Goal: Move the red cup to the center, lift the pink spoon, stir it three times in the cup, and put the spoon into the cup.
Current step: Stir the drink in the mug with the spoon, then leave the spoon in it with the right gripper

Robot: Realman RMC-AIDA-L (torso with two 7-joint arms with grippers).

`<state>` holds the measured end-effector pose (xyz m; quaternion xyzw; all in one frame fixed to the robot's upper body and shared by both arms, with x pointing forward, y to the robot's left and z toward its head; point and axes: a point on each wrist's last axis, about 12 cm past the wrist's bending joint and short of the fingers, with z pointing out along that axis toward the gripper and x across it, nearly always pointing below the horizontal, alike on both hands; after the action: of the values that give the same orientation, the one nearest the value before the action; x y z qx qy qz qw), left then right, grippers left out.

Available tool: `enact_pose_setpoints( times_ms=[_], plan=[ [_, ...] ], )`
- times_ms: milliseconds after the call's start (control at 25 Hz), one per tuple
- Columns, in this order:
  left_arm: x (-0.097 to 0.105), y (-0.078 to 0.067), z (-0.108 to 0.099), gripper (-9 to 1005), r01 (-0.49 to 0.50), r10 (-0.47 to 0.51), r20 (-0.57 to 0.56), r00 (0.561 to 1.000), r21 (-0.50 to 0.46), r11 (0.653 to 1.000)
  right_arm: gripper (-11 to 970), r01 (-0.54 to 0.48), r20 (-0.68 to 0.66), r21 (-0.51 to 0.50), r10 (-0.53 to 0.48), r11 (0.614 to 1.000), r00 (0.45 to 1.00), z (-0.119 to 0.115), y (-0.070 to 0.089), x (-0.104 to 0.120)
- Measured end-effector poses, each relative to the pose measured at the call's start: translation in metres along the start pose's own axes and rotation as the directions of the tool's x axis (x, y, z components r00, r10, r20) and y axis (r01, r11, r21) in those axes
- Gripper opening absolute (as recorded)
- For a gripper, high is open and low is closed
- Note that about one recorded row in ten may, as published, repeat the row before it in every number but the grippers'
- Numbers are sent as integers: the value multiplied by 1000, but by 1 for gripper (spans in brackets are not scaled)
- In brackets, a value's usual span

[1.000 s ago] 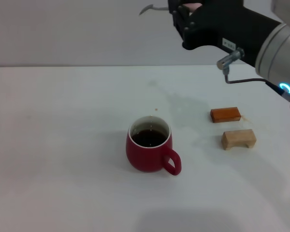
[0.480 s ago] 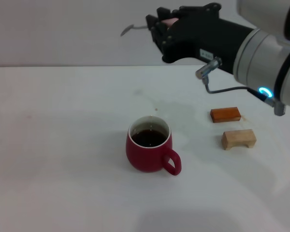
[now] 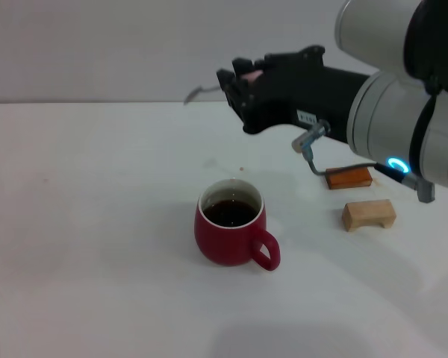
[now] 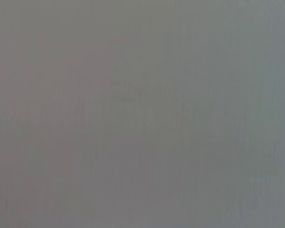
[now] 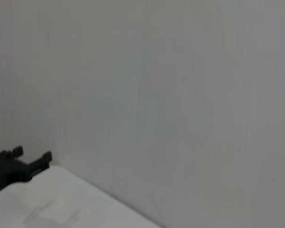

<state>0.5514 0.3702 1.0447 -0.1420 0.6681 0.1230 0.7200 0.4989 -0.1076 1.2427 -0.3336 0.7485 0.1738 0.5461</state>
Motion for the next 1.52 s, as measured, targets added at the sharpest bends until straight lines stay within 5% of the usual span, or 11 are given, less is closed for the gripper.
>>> enact_pose_setpoints(
  times_ms=[400,1520],
  plan=[
    [2,-3,-2,843,6,-6,-5,1000,2,1000,167,-17,-132,-19,15,1000,991,1,-1,7],
    [3,-2,-4,844,19,-19,-11,1000,-7,1000,171,-72,-276,-75,49,995,960,1,-12,-15]
  ],
)
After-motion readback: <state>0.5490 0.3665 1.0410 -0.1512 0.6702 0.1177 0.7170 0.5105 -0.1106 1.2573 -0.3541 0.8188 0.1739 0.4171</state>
